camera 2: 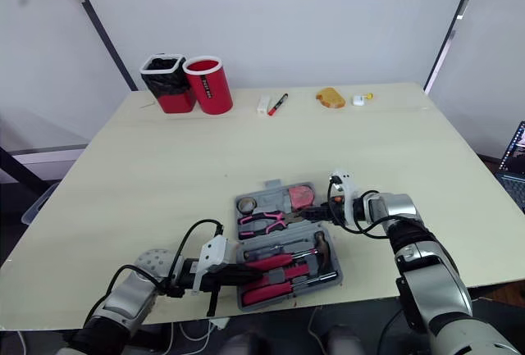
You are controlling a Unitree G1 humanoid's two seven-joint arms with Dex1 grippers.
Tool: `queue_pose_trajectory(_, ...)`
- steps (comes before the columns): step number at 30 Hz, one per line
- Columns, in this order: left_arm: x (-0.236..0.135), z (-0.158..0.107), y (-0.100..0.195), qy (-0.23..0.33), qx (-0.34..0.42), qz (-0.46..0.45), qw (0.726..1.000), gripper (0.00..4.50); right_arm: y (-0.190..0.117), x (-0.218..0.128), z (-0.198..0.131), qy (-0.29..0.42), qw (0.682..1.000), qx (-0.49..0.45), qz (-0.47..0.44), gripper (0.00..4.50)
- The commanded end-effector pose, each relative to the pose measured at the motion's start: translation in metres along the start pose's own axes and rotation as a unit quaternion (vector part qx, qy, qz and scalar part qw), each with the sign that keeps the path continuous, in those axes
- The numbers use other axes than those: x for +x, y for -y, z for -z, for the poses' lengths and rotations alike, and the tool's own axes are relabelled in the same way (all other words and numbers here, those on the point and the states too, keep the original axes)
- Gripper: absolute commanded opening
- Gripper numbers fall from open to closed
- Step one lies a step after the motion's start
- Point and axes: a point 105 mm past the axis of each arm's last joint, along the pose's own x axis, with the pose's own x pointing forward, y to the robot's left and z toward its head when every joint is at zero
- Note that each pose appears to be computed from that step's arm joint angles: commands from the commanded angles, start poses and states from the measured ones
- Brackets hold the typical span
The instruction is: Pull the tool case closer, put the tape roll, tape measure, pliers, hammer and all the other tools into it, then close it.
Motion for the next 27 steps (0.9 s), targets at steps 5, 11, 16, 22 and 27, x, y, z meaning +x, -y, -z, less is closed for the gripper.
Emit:
queue_pose_trajectory(5,0.006,0.019,0.019,-0.027,-0.024,0.013,0.999,0.02,0.004,0.013,-0.002,-0.009,1.0,-0.018,0.015,4.5)
queue_pose_trajectory(11,0.006,0.018,0.02,-0.033,-0.019,0.01,0.999,0.02,0.0,0.007,-0.001,-0.021,0.999,-0.022,-0.008,4.5)
queue_pose_trajectory(16,0.004,0.019,0.017,-0.042,-0.013,0.01,0.999,0.02,-0.002,-0.003,0.01,-0.033,0.999,-0.026,-0.028,4.5)
queue_pose_trajectory(22,0.002,0.017,0.013,-0.047,-0.008,0.007,0.999,0.02,-0.013,-0.01,0.014,-0.029,0.998,-0.024,-0.055,4.5)
queue_pose_trajectory(27,0.001,0.017,0.015,-0.054,0.002,0.017,0.998,0.02,-0.013,-0.01,0.005,0.004,0.998,-0.018,-0.055,4.5)
